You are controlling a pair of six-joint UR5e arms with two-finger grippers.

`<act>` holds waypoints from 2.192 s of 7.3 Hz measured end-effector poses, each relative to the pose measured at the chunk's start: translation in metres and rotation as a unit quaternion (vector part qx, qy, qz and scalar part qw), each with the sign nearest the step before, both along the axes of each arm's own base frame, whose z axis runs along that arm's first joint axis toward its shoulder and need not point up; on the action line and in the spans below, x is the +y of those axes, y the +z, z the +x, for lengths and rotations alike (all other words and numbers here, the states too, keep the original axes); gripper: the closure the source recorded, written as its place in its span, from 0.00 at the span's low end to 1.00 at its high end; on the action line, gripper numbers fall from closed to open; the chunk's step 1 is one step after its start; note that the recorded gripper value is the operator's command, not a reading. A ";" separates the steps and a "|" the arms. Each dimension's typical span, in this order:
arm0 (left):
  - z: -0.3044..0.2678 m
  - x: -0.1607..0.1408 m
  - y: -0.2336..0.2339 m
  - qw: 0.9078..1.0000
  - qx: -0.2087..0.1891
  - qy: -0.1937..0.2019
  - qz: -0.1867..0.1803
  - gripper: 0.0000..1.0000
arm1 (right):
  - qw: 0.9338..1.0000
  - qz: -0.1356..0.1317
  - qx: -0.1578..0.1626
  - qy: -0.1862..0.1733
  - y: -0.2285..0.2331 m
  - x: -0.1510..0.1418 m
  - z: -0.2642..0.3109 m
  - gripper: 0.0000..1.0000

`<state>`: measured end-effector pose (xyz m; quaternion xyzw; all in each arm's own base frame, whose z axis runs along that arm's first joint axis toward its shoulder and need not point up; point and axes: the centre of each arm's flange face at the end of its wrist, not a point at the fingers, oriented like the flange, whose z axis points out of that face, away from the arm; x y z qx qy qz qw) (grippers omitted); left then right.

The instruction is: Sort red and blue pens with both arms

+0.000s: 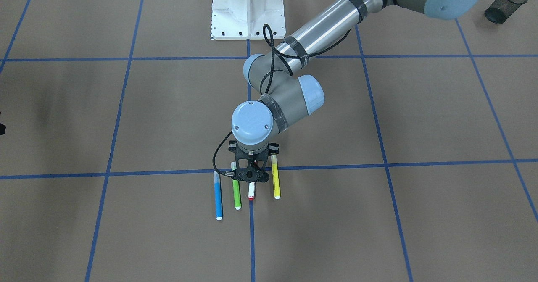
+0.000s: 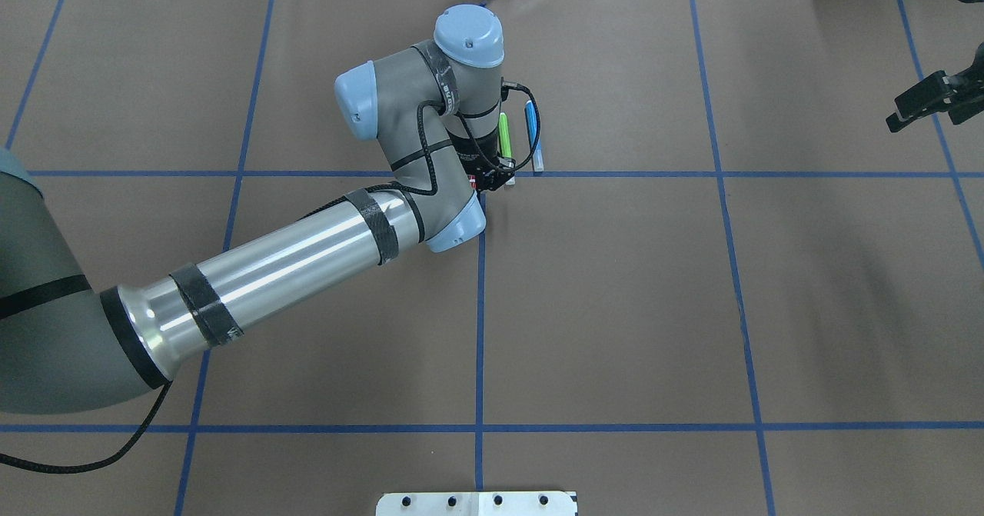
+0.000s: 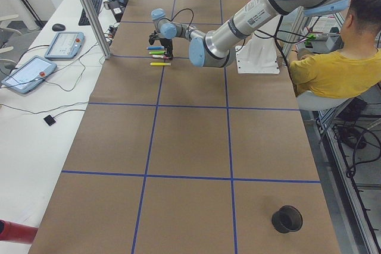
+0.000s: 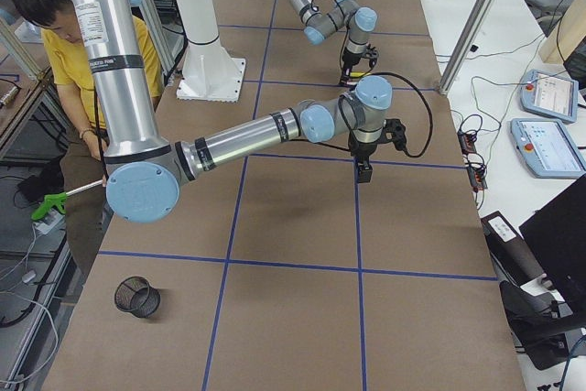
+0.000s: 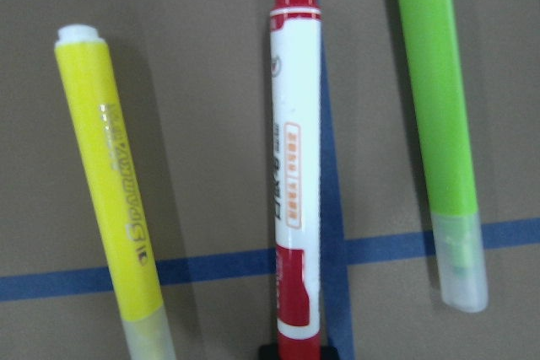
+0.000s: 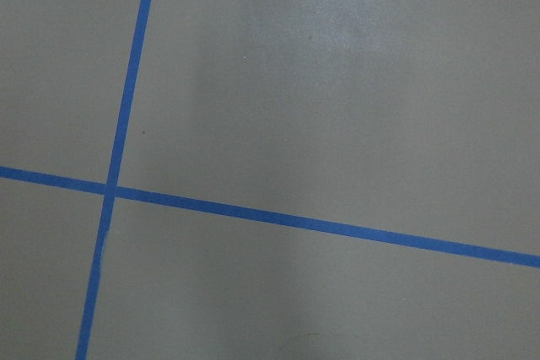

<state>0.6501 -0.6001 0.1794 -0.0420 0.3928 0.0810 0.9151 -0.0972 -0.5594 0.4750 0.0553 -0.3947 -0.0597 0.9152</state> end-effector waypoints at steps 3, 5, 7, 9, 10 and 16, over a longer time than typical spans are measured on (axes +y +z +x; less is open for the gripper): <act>-0.020 0.010 -0.046 1.000 0.019 -0.007 0.006 1.00 | 1.000 0.001 -0.001 0.000 -0.001 0.000 0.000 0.01; -0.052 0.028 -0.077 1.000 0.014 -0.007 0.004 1.00 | 1.000 0.000 -0.001 0.000 0.000 0.001 0.000 0.01; -0.102 0.059 -0.073 1.000 0.005 0.010 0.016 1.00 | 1.000 0.000 -0.001 0.000 0.001 0.002 0.000 0.01; -0.189 0.098 -0.037 0.998 -0.013 0.048 0.046 1.00 | 1.000 0.001 -0.001 0.000 0.002 0.003 0.001 0.01; -0.238 0.119 -0.014 0.996 -0.024 0.068 0.061 1.00 | 1.000 0.003 -0.002 0.000 0.003 0.003 0.001 0.01; -0.456 0.203 0.187 0.951 -0.143 0.237 0.141 1.00 | 1.000 0.003 -0.002 0.000 0.005 0.005 0.001 0.01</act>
